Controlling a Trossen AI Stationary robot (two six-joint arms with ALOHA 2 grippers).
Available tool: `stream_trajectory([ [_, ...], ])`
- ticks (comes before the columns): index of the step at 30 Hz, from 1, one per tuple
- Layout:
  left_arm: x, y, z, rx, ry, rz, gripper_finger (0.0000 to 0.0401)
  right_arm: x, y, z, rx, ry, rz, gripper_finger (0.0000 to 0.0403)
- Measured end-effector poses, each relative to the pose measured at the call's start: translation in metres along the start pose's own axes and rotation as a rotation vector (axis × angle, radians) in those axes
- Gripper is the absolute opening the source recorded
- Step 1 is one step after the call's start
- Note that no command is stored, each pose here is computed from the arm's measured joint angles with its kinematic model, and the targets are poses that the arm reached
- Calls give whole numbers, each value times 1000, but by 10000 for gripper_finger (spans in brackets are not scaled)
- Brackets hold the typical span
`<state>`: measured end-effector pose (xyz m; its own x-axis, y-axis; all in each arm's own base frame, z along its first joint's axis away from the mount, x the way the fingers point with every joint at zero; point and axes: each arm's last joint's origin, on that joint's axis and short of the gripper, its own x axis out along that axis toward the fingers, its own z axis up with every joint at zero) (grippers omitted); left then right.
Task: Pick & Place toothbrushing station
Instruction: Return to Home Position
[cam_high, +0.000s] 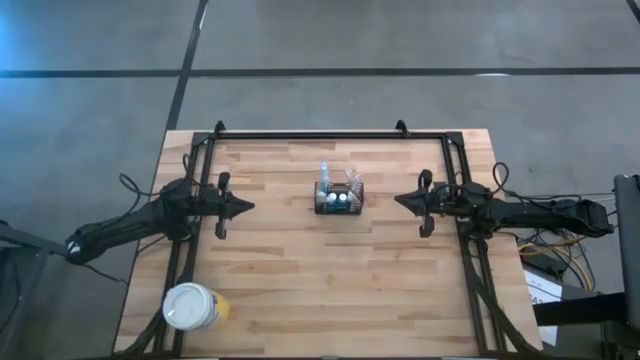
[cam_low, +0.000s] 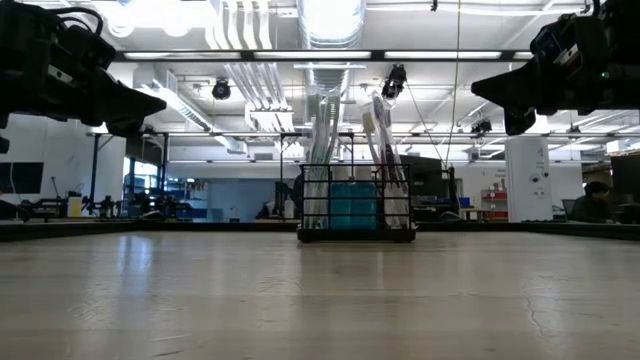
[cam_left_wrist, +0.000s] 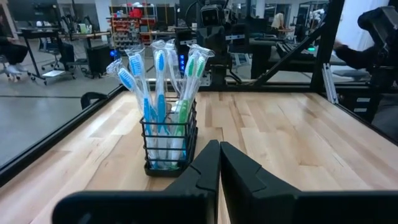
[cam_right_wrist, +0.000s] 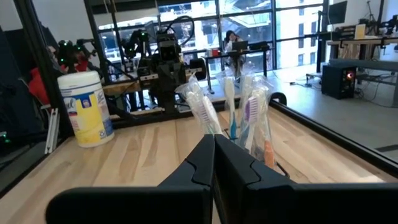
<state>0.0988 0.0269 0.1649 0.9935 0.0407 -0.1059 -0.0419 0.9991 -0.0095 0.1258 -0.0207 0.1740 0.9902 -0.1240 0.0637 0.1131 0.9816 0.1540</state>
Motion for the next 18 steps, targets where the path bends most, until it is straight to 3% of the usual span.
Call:
stream_trajectory([
  [18, 0, 0, 0, 1, -2, 0, 16, 0, 0, 0, 0, 0, 2, 8],
])
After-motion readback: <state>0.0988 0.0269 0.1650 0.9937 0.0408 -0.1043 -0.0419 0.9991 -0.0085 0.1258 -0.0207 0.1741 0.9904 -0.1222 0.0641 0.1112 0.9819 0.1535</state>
